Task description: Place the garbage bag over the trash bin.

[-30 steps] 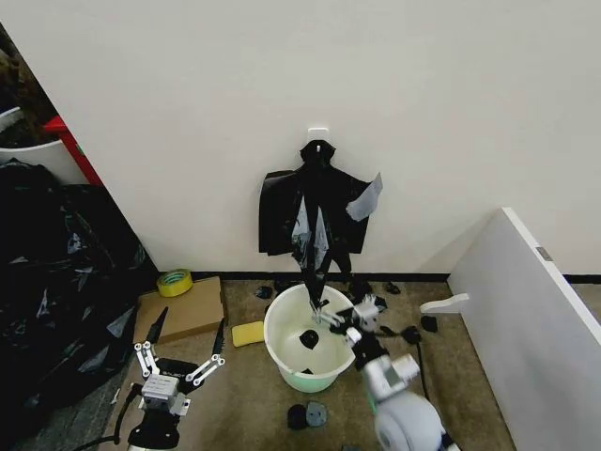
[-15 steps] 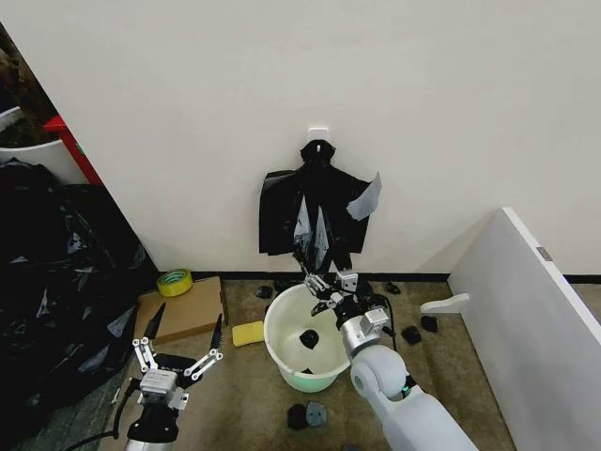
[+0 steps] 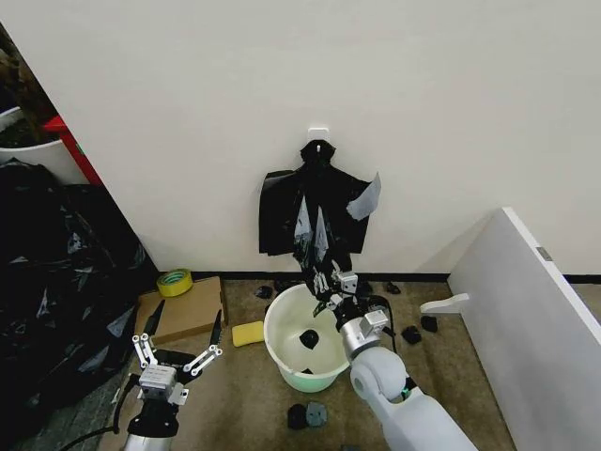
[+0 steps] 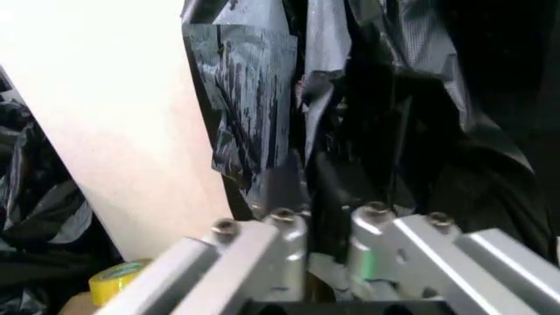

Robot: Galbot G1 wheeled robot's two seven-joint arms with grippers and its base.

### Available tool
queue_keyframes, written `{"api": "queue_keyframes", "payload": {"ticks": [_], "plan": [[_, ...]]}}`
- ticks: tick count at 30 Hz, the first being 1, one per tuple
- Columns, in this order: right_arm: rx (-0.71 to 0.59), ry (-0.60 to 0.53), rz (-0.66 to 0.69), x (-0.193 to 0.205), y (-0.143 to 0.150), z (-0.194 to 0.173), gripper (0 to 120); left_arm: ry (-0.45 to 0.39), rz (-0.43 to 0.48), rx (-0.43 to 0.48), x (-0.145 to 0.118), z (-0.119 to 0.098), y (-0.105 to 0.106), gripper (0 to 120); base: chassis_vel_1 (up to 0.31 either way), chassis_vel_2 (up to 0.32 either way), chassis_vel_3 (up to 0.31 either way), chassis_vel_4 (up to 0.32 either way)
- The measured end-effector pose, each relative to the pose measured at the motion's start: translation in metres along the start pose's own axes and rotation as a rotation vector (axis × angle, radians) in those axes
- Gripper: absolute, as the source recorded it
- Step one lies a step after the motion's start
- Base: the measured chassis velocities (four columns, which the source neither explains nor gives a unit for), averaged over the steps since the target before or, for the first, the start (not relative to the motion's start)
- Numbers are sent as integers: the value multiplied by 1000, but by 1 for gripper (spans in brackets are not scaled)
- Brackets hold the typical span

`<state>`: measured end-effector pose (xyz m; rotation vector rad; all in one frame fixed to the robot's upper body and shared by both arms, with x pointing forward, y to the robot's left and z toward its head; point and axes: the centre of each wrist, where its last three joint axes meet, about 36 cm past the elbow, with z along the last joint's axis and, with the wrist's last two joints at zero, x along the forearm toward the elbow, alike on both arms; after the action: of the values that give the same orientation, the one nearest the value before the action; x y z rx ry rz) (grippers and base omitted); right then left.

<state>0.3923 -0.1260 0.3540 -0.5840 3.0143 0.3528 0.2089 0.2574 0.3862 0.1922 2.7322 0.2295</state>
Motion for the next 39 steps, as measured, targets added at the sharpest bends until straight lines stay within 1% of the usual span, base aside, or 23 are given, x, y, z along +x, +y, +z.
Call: {"api": "queue_keyframes", "payload": {"ticks": [1, 8, 10, 11, 13, 17, 18, 19, 20, 22, 24, 25, 28, 30, 31, 32, 36, 37, 39], "plan": [[-1, 0, 0, 1, 0, 0, 0, 0, 0, 3, -1, 0, 0, 100, 0, 0, 0, 0], [-16, -3, 2, 3, -1, -2, 0, -1, 2, 16, -5, 1, 0, 100, 0, 0, 0, 0], [-31, -22, -1, 5, 0, -7, 0, 3, 2, 44, -8, -1, -2, 100, 0, 0, 0, 0], [-31, -22, -1, 5, 0, -7, 0, 3, 2, 44, -8, -1, -2, 100, 0, 0, 0, 0], [-56, -61, -21, 13, 2, -19, 0, 1, 7, 83, -15, -4, -4, 100, 0, 0, 0, 0], [-76, -109, -78, 44, 3, -42, 0, -6, 35, 179, -42, -7, 0, 100, 0, 0, 0, 0], [-76, -109, -78, 44, 3, -42, 0, -6, 35, 179, -42, -7, 0, 100, 0, 0, 0, 0], [-74, -114, -89, 50, 3, -46, 0, -7, 44, 204, -51, -6, 2, 100, 0, 0, 0, 0], [-72, -117, -97, 54, 4, -48, 0, -8, 51, 217, -57, -6, 4, 100, 0, 0, 0, 0], [-61, -123, -118, 67, 7, -55, 0, 6, 90, 254, -73, 3, 11, 100, 0, 0, 0, 0], [-53, -127, -126, 73, 9, -57, 0, 16, 134, 267, -88, 11, 16, 100, 0, 0, 0, 0], [-53, -127, -126, 73, 9, -57, 0, 16, 134, 267, -88, 11, 16, 100, 0, 0, 0, 0], [-46, -129, -125, 79, 11, -57, 0, 7, 206, 260, -119, 24, 22, 100, 0, 0, 0, 0], [-47, -130, -121, 80, 12, -56, 0, 8, 244, 271, -135, 31, 19, 100, 0, 0, 0, 0], [-47, -130, -121, 80, 12, -56, 0, 8, 244, 271, -135, 31, 19, 100, 0, 0, 0, 0], [-47, -130, -120, 80, 12, -56, 0, 13, 261, 279, -141, 35, 16, 100, 0, 0, 0, 0], [-49, -136, -116, 80, 14, -57, 0, 30, 349, 288, -172, 51, -5, 100, 0, 0, 0, 0], [-49, -136, -116, 80, 14, -57, 0, 30, 349, 288, -172, 51, -5, 100, 0, 0, 0, 0], [-51, -139, -113, 80, 15, -58, 0, 41, 364, 273, -185, 55, -10, 100, 0, 0, 0, 0]]}}
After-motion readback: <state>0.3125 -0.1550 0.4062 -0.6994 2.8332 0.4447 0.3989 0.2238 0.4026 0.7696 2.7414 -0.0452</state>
